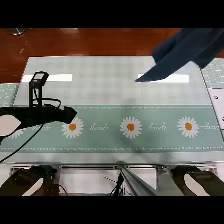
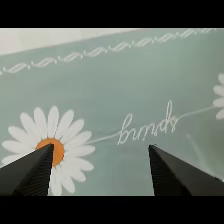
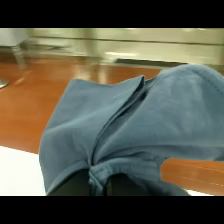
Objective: Fold the shirts.
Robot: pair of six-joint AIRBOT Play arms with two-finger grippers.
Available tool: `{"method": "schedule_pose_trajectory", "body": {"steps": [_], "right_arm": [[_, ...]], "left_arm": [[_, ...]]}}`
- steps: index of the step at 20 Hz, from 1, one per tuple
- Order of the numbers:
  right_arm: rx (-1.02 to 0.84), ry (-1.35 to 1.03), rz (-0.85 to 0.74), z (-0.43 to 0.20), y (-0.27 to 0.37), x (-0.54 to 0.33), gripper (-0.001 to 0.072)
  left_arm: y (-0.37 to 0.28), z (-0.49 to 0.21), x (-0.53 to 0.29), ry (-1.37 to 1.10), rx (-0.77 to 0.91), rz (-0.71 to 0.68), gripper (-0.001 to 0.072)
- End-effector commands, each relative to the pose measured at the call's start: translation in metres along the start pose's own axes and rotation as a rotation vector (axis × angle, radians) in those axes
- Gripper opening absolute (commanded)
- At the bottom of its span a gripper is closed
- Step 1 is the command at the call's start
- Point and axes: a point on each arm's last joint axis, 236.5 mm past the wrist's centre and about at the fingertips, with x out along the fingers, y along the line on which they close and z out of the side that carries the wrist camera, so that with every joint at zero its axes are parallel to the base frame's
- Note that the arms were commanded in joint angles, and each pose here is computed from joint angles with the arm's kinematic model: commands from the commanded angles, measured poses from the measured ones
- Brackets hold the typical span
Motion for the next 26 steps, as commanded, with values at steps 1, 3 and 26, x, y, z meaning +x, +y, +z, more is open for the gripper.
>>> {"method": "schedule_pose_trajectory", "body": {"steps": [1,3,26], "right_arm": [[-0.052,0.175,0.179,-0.038,0.059,0.005,0.0023],[-0.066,0.352,0.279,-0.091,0.088,0.025,0.0023],[0.477,0.984,-0.173,-0.401,-0.083,0.03,0.0616]], "left_arm": [[0.003,0.031,-0.003,-0.14,-0.075,-0.011,0.0703],[0.007,0.041,-0.002,-0.176,-0.109,-0.008,0.0703],[0.024,-0.064,0.056,0.305,-0.254,-0.052,0.0702]]}}
